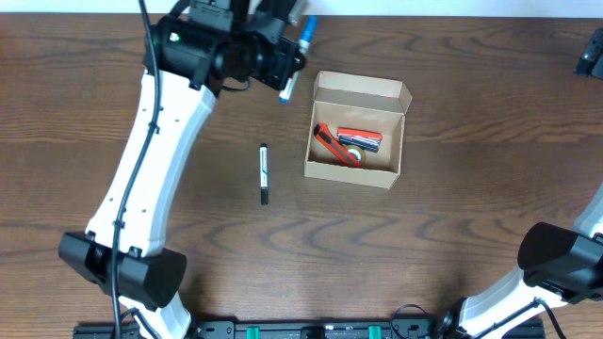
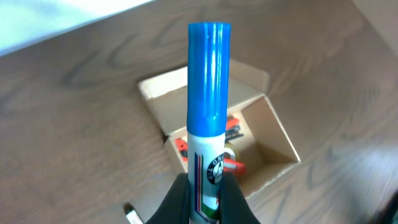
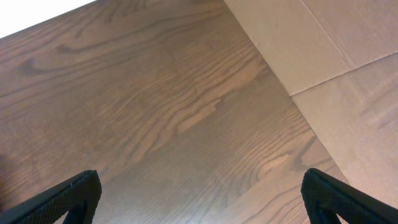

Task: Pack container
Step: 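Lift the blue-capped marker and carry it over the box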

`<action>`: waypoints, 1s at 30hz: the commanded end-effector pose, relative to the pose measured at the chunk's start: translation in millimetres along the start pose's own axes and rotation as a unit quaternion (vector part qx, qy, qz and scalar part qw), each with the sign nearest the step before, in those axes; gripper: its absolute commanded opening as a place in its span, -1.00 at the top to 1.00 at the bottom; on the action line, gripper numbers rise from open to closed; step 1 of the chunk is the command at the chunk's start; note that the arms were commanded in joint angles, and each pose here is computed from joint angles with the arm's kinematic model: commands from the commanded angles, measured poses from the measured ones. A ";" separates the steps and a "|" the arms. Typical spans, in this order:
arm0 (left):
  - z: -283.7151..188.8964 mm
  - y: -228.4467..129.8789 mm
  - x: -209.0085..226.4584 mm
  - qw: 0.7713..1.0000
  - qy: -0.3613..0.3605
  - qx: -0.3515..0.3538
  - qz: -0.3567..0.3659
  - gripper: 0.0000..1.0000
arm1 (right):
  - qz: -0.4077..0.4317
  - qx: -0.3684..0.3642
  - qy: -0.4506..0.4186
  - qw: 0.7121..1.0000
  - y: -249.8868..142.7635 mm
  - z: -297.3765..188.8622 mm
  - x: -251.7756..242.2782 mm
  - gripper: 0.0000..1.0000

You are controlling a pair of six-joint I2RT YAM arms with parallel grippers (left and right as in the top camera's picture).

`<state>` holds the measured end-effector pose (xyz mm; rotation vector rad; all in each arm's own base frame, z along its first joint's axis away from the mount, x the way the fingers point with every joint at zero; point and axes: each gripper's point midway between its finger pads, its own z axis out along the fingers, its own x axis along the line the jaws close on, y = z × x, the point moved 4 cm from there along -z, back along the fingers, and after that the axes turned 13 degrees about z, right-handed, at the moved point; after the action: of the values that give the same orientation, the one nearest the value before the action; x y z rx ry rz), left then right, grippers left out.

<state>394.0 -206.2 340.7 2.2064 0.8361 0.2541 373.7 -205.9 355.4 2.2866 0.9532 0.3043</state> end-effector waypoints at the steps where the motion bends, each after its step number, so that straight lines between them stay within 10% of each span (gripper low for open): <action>1: 14.5 4.1 -4.8 0.995 0.004 0.017 0.099 0.88 | 0.009 0.002 -0.002 1.000 0.2 2.0 -1.4 -0.98; 14: 112.6 -27.9 11.7 0.993 -0.055 0.079 0.066 0.88 | 0.009 0.002 -0.002 1.000 0.2 2.0 -1.4 -0.99; 30: 135.2 -35.2 -71.5 0.967 -0.227 0.086 0.082 0.88 | 0.009 0.002 -0.002 1.000 0.2 2.0 -1.4 -0.99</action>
<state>393.8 -292.3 215.5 2.3942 0.5749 -0.2036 373.7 -205.9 355.4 2.2866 0.9532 0.3043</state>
